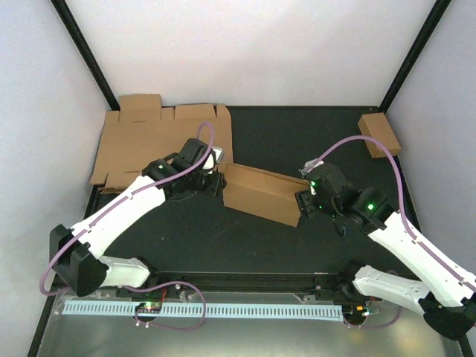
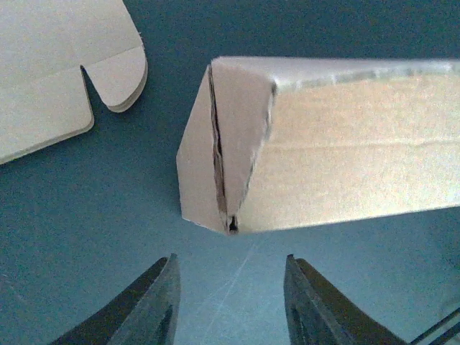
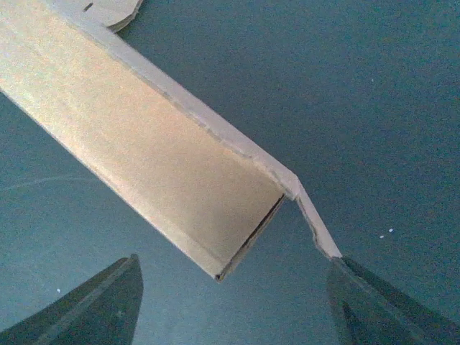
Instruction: Fold the paper box
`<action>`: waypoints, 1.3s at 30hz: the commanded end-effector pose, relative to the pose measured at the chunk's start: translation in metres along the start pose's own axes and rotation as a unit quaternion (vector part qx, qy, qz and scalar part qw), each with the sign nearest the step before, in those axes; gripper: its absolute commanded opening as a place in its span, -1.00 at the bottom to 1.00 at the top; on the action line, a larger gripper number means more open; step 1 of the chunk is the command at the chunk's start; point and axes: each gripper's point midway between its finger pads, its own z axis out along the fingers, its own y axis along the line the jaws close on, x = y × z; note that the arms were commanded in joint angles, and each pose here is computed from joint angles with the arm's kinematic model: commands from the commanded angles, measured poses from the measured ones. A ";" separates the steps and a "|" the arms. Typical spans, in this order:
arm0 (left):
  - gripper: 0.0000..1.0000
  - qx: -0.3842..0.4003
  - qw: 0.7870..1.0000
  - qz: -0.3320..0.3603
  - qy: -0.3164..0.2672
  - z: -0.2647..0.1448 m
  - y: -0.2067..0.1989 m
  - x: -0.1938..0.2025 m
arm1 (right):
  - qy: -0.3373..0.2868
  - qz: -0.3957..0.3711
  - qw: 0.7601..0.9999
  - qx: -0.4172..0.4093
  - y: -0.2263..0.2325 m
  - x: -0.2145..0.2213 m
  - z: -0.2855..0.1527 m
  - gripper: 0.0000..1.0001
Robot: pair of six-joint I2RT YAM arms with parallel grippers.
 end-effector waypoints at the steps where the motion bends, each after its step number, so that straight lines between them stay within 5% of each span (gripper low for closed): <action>1: -0.07 0.033 0.998 -0.002 -0.045 -0.013 -0.013 -0.013 | -0.008 0.022 1.000 0.008 0.001 -0.006 0.010 0.39; 6: 0.16 0.039 0.996 -0.001 -0.078 -0.016 -0.014 -0.020 | -0.012 0.044 0.997 0.057 -0.014 -0.007 0.018 0.23; 20: 0.42 0.058 0.995 -0.008 -0.081 -0.001 -0.021 -0.028 | -0.017 0.049 0.996 0.073 -0.028 -0.006 0.017 0.36; 34: 0.44 0.077 0.996 -0.017 -0.046 0.028 -0.025 -0.015 | 0.014 0.059 0.997 0.047 -0.035 -0.003 0.045 0.08; 39: 0.44 0.081 0.996 -0.019 -0.043 0.031 -0.026 -0.013 | 0.017 0.064 0.997 0.031 -0.033 -0.002 0.046 -0.20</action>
